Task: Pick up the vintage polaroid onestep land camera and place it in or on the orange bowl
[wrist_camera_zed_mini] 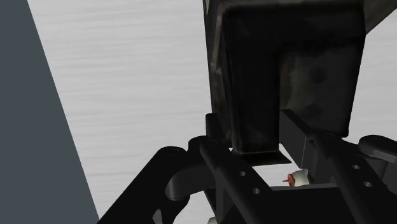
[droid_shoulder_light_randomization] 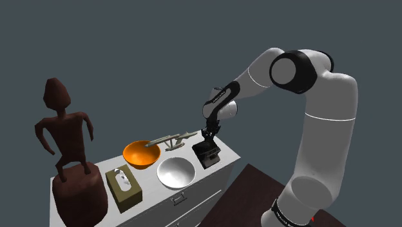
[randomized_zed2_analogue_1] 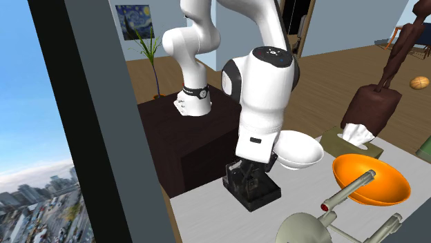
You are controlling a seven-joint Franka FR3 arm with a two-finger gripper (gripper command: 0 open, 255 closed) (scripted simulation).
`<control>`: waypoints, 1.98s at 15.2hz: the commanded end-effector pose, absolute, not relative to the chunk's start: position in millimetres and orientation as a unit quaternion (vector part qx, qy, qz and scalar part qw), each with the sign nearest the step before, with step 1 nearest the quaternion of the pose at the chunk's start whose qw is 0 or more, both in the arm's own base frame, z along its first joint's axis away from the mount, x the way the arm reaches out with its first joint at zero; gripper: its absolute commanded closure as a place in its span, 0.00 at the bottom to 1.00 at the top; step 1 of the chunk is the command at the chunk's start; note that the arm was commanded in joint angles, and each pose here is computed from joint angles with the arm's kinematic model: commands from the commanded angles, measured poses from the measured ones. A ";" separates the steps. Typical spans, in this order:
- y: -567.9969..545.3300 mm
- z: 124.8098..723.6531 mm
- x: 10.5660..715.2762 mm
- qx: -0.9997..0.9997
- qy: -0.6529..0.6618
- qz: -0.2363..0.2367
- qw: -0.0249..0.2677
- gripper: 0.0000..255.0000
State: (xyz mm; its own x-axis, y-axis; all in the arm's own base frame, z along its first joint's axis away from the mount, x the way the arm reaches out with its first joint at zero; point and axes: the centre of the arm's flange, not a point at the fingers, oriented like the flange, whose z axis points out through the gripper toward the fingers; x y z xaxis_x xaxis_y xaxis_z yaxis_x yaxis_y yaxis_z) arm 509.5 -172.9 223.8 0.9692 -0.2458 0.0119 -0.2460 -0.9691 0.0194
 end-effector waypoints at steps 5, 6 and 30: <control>-173.1 256.2 510.0 0.992 -0.124 0.005 0.010 1.00; -173.1 261.5 510.0 0.992 -0.124 0.005 0.010 1.00; -93.8 353.0 579.1 0.992 -0.124 0.005 0.010 1.00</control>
